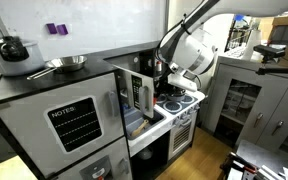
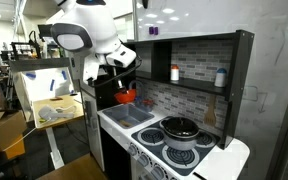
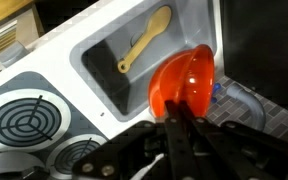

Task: Pick up the orange bowl from the top shelf of the cabinet and put it in the sink. Close the door of the top shelf

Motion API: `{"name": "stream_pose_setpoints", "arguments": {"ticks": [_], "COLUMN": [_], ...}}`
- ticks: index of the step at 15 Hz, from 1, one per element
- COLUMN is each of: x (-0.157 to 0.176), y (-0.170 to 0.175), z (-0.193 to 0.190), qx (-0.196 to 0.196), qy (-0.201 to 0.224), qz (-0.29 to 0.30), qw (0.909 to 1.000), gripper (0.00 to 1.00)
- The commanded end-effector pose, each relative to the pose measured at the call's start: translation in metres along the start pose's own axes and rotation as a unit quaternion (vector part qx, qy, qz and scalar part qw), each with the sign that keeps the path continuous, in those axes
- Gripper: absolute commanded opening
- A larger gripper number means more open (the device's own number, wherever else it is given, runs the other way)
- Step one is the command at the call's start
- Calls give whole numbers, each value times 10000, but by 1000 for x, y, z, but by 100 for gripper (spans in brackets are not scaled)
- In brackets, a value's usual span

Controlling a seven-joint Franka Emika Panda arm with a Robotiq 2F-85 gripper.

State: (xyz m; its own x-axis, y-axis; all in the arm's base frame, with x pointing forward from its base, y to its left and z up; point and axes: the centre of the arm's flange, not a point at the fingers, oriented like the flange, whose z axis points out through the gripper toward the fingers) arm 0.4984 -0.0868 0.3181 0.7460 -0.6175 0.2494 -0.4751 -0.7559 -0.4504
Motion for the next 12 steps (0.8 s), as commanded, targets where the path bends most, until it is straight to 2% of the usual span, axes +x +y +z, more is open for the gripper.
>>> {"name": "stream_pose_setpoints", "arguments": {"ticks": [1, 12], "x": [10, 14], "y": [0, 19], "z": [14, 66], "qx": [6, -303], "qy": [-152, -439], "qz": [-100, -154], "qw": [9998, 9985], "gripper": [2, 2]}}
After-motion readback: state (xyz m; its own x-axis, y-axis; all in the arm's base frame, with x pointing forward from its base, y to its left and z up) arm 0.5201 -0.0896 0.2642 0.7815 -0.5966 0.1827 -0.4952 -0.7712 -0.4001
